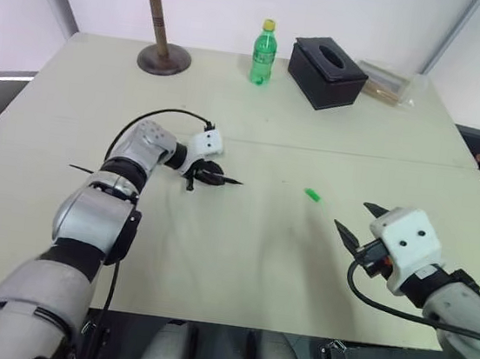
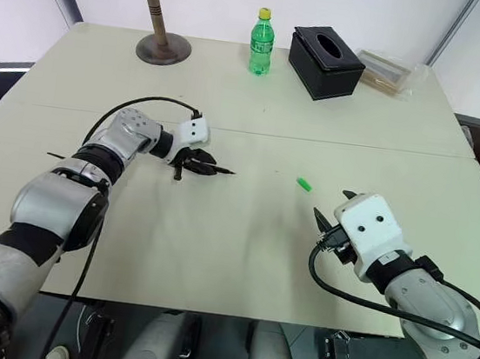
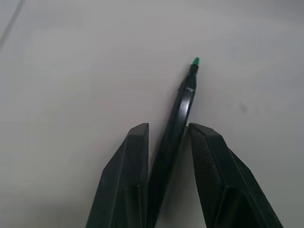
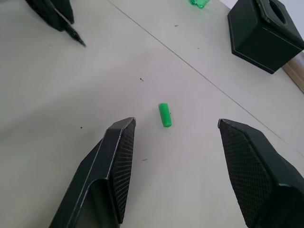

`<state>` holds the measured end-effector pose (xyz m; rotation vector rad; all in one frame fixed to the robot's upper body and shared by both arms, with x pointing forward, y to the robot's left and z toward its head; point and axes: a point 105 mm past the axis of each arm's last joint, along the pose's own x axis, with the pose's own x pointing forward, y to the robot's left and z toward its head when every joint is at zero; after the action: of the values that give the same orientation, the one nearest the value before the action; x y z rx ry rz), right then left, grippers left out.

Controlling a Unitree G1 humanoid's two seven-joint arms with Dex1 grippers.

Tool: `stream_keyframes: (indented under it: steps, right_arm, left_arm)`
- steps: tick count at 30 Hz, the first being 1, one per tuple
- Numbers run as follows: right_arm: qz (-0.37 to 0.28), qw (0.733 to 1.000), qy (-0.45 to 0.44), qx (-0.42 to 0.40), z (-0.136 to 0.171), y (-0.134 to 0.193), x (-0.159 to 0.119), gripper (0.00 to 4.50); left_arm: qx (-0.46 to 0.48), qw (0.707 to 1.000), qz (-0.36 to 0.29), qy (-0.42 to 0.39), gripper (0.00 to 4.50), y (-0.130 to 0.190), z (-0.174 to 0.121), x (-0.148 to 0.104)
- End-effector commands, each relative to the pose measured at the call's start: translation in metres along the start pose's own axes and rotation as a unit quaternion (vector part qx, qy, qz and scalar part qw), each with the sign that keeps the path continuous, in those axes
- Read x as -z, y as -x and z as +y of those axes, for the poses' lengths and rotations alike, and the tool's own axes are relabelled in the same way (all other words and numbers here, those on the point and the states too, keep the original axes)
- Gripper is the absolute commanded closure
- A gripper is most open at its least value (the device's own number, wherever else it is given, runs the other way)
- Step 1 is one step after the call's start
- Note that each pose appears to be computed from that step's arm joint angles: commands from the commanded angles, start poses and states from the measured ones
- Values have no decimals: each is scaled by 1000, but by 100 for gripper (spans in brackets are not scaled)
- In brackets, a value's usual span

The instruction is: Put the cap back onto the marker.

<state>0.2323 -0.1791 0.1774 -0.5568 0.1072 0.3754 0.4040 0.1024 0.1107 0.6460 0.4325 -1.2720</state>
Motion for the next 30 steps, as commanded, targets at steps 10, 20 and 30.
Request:
stream_keyframes:
  steps: [10,20,30]
  right_arm:
    - [-27,1000,7,-13,7,-1,-13,167]
    - [-26,1000,7,-13,6,0,-14,167]
    - [-25,1000,9,-8,4,0,-13,167]
  left_arm:
    - [30,998,-15,-49,311,7,-8,0]
    - [34,988,19,-152,311,12,-11,4]
    - [42,987,41,-150,311,11,-12,10]
